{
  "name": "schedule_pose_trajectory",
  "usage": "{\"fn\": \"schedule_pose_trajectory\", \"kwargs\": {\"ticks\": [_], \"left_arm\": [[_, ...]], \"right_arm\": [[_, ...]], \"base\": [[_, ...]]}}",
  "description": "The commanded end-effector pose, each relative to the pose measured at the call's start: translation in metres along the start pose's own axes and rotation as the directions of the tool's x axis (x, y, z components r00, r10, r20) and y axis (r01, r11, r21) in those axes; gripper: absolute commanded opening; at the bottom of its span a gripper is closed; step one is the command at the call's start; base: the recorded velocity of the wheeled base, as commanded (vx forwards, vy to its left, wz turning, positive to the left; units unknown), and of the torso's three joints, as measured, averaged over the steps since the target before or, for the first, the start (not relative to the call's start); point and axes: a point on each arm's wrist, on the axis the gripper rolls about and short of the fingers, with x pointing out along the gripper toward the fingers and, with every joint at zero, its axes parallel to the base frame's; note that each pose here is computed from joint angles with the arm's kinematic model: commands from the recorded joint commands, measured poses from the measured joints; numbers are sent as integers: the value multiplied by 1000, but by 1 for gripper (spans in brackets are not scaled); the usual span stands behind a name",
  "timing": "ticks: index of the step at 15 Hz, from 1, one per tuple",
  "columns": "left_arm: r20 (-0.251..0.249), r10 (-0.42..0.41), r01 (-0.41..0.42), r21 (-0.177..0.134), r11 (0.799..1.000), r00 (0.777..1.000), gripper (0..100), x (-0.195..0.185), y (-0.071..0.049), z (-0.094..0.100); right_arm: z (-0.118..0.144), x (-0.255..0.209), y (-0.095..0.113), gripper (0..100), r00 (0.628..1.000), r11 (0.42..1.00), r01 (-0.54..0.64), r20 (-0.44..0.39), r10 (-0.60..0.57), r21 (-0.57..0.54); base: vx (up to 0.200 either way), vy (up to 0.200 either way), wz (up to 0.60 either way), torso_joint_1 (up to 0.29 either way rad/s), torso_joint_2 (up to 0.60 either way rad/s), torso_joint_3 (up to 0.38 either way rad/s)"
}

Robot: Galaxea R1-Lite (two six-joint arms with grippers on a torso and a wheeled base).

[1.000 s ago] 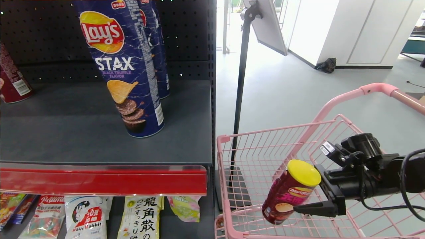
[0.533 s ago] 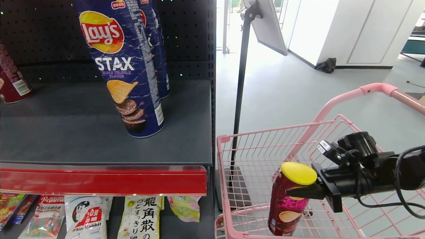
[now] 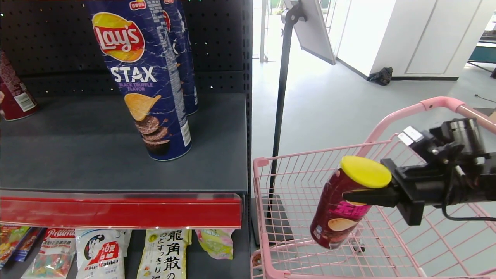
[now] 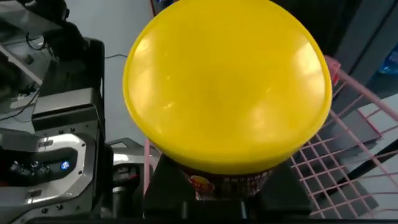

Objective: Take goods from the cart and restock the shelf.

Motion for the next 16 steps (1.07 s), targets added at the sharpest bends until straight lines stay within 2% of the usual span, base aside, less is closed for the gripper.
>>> {"fn": "schedule_pose_trajectory", "kwargs": {"ticks": [1,2,3,4,5,6,7,9,12,16], "left_arm": [[1,0,0,0,1000,1000,100,0,0,0],[1,2,-2,0,1000,1000,100,0,0,0],[1,0,0,0,1000,1000,100,0,0,0],[1,2,-2,0,1000,1000,100,0,0,0],[1,2,-2,0,1000,1000,100,0,0,0],[1,2,-2,0,1000,1000,100,0,0,0],[1,0,0,0,1000,1000,100,0,0,0],[1,2,-2,0,1000,1000,100,0,0,0],[1,0,0,0,1000,1000,100,0,0,0],[1,2,-2,0,1000,1000,100,0,0,0]], "right_arm": [[62,-26,44,0,994,988,76,90,-64,-136],[73,-27,67,0,993,985,63,107,-47,-158],[73,-25,81,0,994,984,55,101,-38,-168],[68,-23,95,0,994,982,80,82,-67,-173],[63,-23,101,0,995,982,85,68,-75,-167],[49,-22,117,0,996,984,83,39,-78,-154],[42,-24,123,0,996,985,91,27,-88,-148],[34,-25,129,0,995,986,96,12,-95,-139],[42,-17,130,0,999,986,46,14,-44,-158],[50,-12,123,0,998,985,66,13,-65,-158]], "base": [[0,0,0,0,0,0],[0,0,0,0,0,0],[0,0,0,0,0,0],[0,0,0,0,0,0],[0,0,0,0,0,0],[0,0,0,0,0,0],[0,0,0,0,0,0],[0,0,0,0,0,0],[0,0,0,0,0,0],[0,0,0,21,-64,-35]]}}
